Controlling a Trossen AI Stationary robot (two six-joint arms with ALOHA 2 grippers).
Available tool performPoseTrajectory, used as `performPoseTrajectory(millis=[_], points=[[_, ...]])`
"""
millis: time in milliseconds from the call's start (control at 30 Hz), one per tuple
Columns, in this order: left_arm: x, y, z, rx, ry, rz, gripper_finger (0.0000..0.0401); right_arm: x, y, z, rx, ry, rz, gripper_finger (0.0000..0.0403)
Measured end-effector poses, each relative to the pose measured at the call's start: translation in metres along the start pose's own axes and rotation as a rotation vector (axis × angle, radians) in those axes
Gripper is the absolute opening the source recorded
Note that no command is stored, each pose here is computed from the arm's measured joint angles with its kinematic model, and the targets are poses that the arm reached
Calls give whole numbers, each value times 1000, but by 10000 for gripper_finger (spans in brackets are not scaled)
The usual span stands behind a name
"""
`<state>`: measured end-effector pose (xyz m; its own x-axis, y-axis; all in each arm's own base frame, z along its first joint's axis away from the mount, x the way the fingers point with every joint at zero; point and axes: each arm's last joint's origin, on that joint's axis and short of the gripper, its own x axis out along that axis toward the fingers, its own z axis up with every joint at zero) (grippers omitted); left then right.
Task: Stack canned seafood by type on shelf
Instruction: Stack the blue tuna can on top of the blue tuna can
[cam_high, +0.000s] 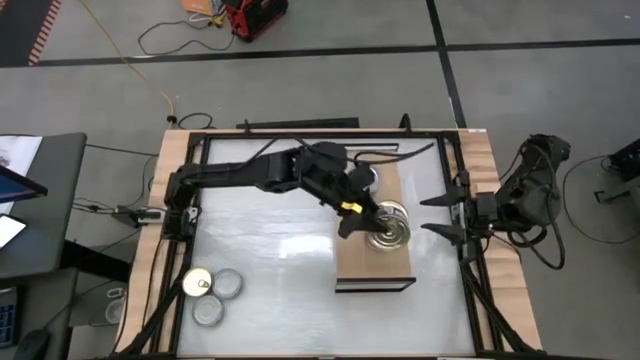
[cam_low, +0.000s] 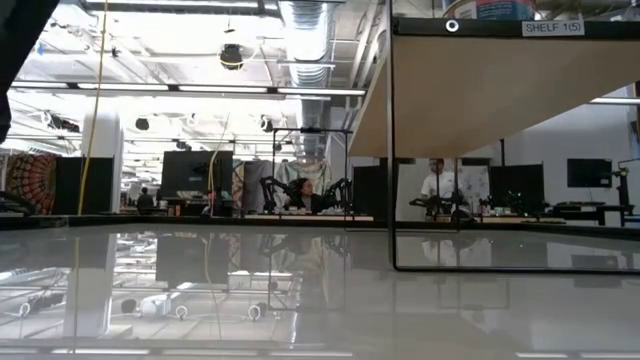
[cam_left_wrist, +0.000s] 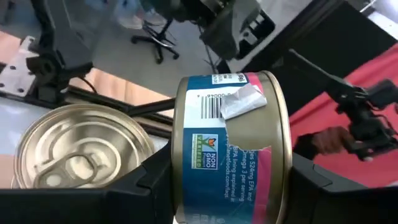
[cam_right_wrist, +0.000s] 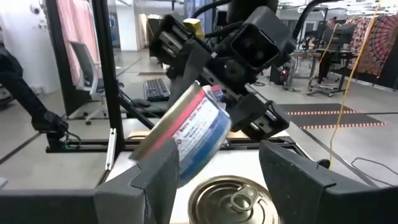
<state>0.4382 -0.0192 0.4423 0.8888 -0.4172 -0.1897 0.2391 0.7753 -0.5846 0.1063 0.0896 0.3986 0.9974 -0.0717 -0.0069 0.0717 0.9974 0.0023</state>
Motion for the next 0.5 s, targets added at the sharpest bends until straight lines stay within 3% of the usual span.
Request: performPoseTrajectory(millis=[167,500], points=[[-3,12,4,1,-27,76,194,2,0,-1,0,8,-9,246],[-7,19,8,-27,-64,130,194,7,0,-3,-2,15,-35,246]])
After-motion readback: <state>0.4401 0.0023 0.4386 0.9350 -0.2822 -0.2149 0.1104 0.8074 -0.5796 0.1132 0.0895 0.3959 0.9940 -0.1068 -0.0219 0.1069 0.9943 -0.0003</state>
